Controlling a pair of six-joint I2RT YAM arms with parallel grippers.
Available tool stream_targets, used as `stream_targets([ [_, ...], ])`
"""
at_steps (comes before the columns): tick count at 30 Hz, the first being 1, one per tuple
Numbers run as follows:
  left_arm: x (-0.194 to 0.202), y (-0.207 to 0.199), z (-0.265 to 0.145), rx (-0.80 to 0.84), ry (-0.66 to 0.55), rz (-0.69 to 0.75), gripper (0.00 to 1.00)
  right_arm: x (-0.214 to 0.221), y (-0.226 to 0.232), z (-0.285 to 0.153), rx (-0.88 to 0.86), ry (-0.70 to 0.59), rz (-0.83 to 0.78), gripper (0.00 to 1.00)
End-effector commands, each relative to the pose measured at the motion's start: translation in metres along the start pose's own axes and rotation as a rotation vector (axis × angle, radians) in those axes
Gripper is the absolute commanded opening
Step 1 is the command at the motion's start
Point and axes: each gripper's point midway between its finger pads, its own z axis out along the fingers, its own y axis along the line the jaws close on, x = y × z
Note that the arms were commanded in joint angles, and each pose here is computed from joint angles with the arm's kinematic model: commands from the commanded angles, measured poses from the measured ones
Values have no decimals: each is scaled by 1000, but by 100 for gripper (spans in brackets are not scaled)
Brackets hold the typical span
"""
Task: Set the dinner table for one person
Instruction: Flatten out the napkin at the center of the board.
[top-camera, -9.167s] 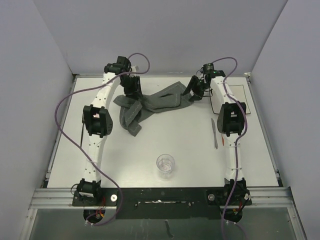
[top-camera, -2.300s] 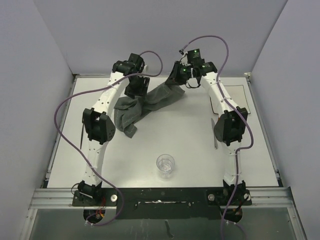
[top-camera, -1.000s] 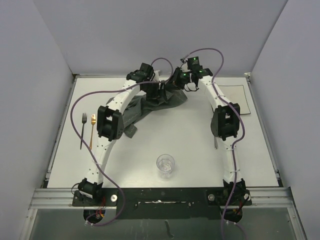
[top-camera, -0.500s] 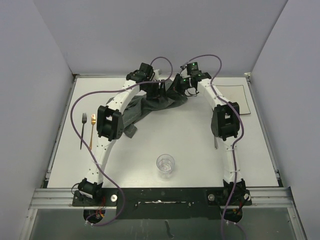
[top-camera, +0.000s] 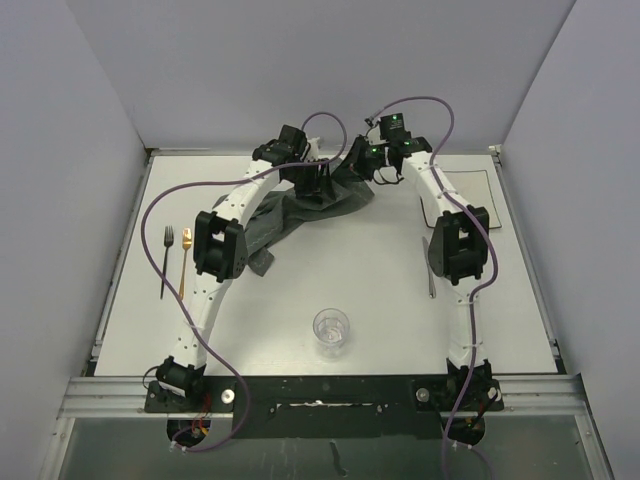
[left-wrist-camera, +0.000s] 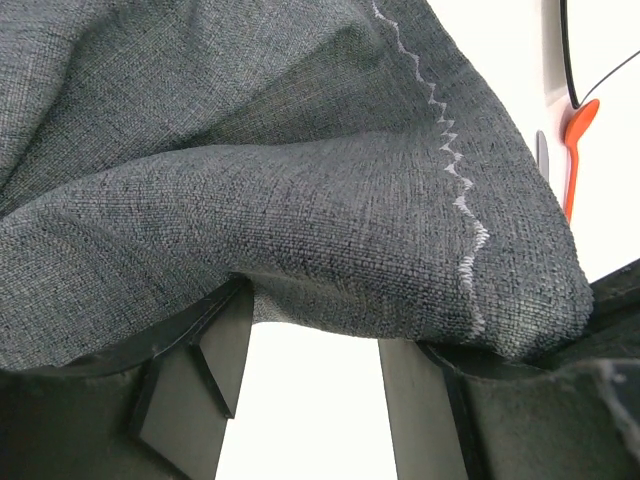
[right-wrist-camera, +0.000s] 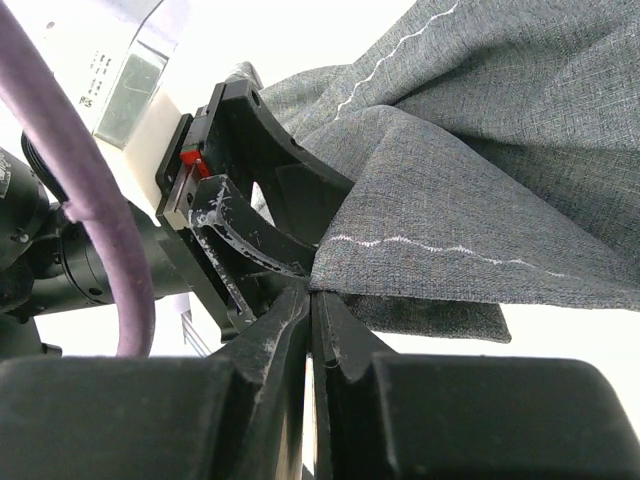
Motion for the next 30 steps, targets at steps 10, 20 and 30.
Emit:
stream_targets([
  [10,-17,-25,-17,74,-52,26,0,-3,40,-28,-85,-29,-68,4],
  [20,-21,-59,-51,216,-43,10,0,-32,9,-34,-188,-74,-27,32],
  [30,-28,-67,-63,292,-46,-34,0,-44,-3,-76,-285,-201,21,40],
])
